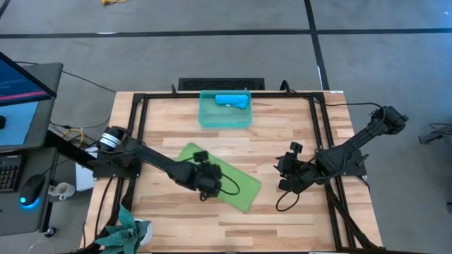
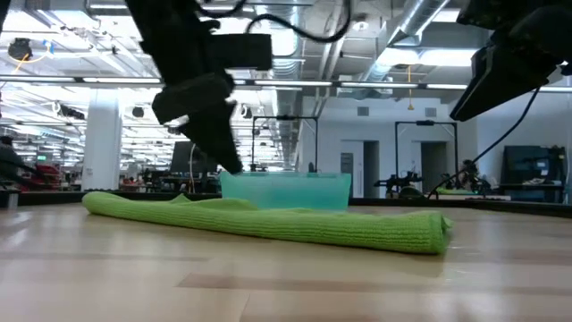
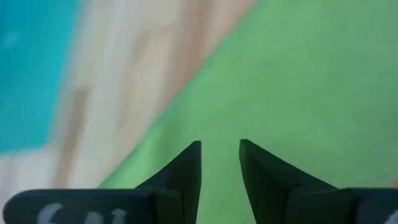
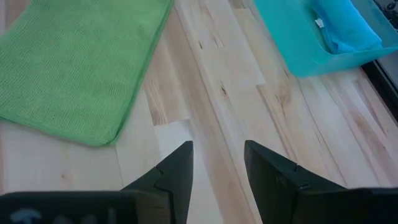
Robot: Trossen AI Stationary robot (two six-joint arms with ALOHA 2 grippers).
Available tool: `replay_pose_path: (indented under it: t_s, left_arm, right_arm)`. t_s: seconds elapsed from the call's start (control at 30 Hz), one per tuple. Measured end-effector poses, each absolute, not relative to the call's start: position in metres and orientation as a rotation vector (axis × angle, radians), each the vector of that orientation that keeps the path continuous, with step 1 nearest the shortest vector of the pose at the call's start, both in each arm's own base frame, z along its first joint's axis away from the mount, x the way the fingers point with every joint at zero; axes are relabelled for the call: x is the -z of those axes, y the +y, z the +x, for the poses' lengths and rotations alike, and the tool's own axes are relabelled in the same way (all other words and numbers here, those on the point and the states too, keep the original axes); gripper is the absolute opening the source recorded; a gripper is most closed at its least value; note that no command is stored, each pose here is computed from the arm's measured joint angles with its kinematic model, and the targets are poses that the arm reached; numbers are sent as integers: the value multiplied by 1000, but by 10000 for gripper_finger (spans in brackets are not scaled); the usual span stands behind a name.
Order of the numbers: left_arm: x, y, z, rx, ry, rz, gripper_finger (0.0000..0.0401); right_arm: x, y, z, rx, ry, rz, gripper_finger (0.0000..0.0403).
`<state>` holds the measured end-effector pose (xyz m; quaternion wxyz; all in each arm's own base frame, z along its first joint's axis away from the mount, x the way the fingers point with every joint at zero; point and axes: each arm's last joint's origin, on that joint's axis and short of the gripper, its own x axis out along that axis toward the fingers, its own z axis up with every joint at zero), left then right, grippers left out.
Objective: Roll microfiber towels into tight, uniform cylinder then place into a basket
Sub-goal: Fold the green microfiber cloth
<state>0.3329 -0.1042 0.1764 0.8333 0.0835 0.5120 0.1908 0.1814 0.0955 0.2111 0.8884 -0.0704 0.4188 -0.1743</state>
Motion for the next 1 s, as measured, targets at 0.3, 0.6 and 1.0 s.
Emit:
replay_pose_path:
  t_s: [0.3,0.6,1.0]
  left_arm:
    - [-168,-81,297,-816,1206,1,103]
    - [-139,-44,301,-834,1205,-241,103]
    - [-129,-30,326,-524,1086,-30,103]
  right_arm:
    - [-211,96,182,361,865,-141,166]
    - [-211,96,182,361,864,-141,164]
    - [-212,96,182,361,861,-139,166]
